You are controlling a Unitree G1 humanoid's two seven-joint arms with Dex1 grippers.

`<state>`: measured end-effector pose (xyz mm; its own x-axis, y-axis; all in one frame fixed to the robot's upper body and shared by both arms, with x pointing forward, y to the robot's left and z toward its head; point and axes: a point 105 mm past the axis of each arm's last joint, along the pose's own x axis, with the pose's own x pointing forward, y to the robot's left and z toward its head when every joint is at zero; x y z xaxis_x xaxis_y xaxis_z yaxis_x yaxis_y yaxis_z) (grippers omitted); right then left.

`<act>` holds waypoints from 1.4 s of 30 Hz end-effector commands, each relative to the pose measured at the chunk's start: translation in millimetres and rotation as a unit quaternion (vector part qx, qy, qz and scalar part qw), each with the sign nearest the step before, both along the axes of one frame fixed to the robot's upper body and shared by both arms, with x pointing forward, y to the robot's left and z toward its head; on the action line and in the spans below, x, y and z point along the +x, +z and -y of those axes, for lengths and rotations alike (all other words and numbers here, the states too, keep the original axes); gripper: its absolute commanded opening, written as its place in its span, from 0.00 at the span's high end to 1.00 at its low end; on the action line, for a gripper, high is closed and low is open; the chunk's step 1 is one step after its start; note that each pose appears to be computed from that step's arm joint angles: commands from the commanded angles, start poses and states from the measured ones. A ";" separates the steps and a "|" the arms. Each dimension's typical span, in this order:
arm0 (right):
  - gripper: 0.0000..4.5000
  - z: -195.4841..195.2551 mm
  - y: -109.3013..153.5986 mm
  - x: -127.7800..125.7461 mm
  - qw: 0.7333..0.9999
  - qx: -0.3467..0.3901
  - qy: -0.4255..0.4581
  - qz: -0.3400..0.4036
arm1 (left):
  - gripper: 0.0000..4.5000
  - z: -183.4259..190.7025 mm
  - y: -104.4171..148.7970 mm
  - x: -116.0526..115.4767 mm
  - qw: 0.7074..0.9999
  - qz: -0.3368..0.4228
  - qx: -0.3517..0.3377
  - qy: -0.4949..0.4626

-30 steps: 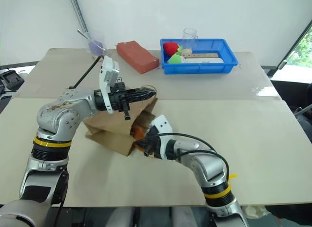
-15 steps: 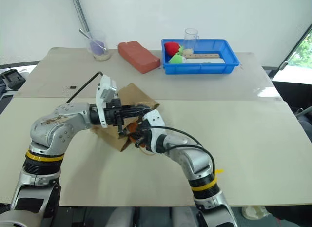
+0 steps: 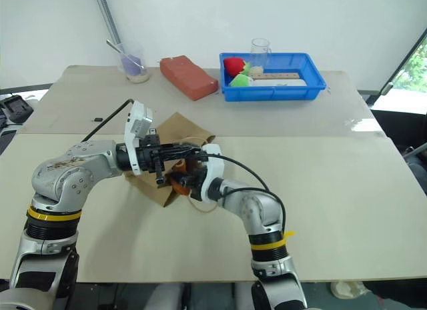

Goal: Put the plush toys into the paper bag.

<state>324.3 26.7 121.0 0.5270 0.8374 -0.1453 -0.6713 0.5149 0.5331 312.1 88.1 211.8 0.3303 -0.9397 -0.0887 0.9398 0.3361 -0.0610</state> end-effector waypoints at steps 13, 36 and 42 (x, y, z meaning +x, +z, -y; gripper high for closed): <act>0.27 -21.4 22.6 16.9 0.997 0.032 -0.046 0.047 | 1.00 0.8 11.5 -3.5 1.000 -0.002 -0.020 0.000; 0.01 64.1 29.9 -19.8 0.968 -0.150 0.020 0.199 | 1.00 -8.4 6.4 19.5 0.997 0.033 0.000 0.070; 0.01 100.7 -3.7 -37.8 0.954 -0.235 0.012 0.187 | 1.00 -8.6 5.2 19.3 0.997 0.034 0.002 0.068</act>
